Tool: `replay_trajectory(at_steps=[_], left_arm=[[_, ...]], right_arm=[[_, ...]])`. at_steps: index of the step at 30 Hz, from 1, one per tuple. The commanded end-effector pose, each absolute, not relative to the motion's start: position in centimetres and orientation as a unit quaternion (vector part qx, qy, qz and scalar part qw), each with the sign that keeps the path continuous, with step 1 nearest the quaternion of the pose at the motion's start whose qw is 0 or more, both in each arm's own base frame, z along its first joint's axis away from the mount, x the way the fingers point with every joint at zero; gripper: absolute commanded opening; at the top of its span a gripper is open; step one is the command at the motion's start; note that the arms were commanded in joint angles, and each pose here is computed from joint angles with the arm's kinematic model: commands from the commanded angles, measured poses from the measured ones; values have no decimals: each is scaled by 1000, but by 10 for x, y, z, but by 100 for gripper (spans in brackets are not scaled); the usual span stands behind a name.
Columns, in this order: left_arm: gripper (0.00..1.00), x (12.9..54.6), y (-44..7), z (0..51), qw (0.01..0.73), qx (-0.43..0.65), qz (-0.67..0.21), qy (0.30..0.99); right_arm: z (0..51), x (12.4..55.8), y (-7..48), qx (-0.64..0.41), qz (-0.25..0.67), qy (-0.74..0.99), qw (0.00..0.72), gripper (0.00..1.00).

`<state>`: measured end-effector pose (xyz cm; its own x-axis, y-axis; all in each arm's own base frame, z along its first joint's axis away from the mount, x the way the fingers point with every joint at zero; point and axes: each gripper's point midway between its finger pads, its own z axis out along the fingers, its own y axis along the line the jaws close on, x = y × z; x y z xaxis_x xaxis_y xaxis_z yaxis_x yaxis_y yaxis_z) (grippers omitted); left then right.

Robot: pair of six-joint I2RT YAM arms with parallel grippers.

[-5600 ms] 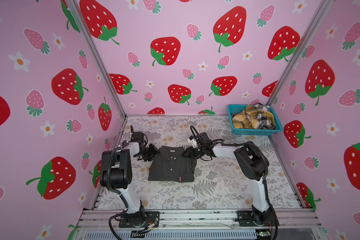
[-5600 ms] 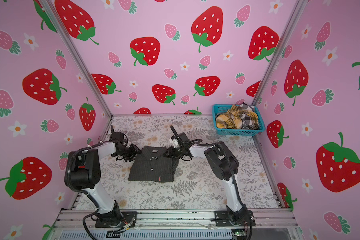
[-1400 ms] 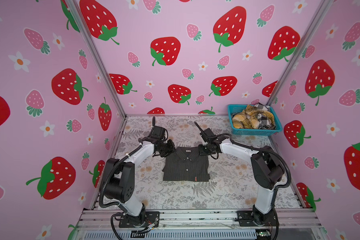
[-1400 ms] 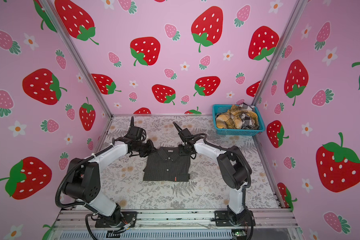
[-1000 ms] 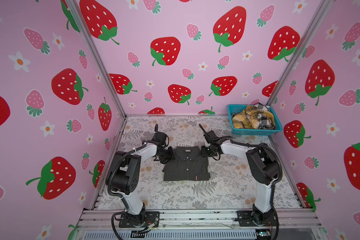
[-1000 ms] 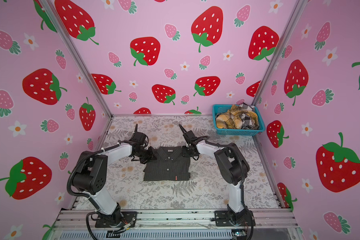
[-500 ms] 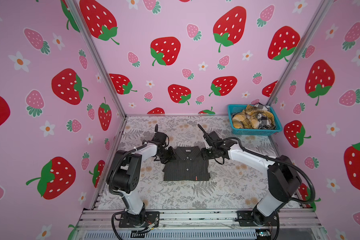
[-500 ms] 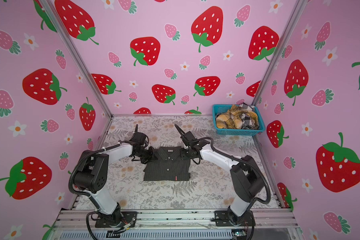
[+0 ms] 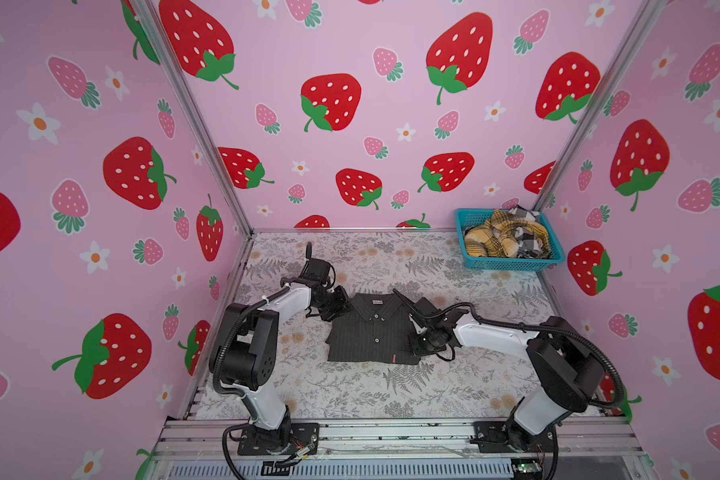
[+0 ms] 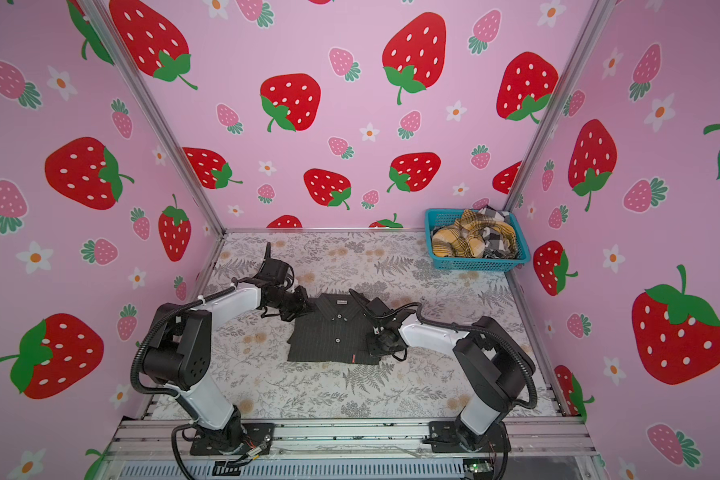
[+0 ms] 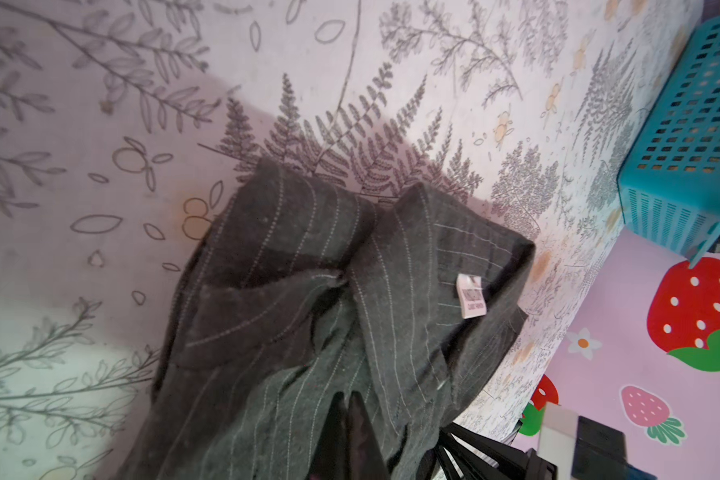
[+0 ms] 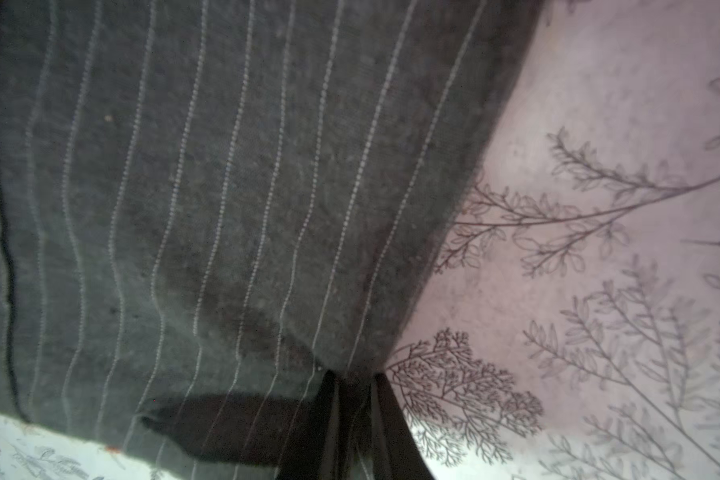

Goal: Fold and stack the long sleeve shirts

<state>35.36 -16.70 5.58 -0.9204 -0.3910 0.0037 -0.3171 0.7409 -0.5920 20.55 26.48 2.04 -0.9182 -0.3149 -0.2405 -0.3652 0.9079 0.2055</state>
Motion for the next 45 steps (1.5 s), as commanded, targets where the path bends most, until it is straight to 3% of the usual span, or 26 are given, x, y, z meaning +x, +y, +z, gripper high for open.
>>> replay_trajectory(at_steps=[1, 9, 17, 27, 33, 36, 40, 43, 45], left_arm=[[7, 344, -169, 40, 34, -201, -315, 927], [10, 361, -174, 82, 73, -189, -346, 916], [13, 354, -169, 115, 99, -167, -344, 919], [13, 304, -161, 61, 29, -188, -326, 926], [12, 315, -171, 69, 21, -183, -348, 919], [15, 338, -175, 134, 89, -149, -372, 912], [24, 353, -155, 246, 263, -78, -345, 898], [34, 343, -128, 296, 382, -52, -301, 872], [43, 333, -107, 299, 410, -65, -282, 865]], right_arm=[[6, 187, 238, -171, 75, 981, 62, 16], [88, 200, 282, -211, 156, 956, 134, 19], [60, 177, 298, -211, 189, 953, 108, 19], [15, 171, 273, -192, 132, 970, 73, 16], [69, 198, 285, -187, 173, 959, 127, 18], [120, 231, 286, -171, 196, 950, 173, 20], [167, 272, 277, -146, 218, 940, 218, 23], [175, 287, 276, -135, 238, 936, 223, 23], [174, 291, 281, -135, 250, 933, 222, 23]])
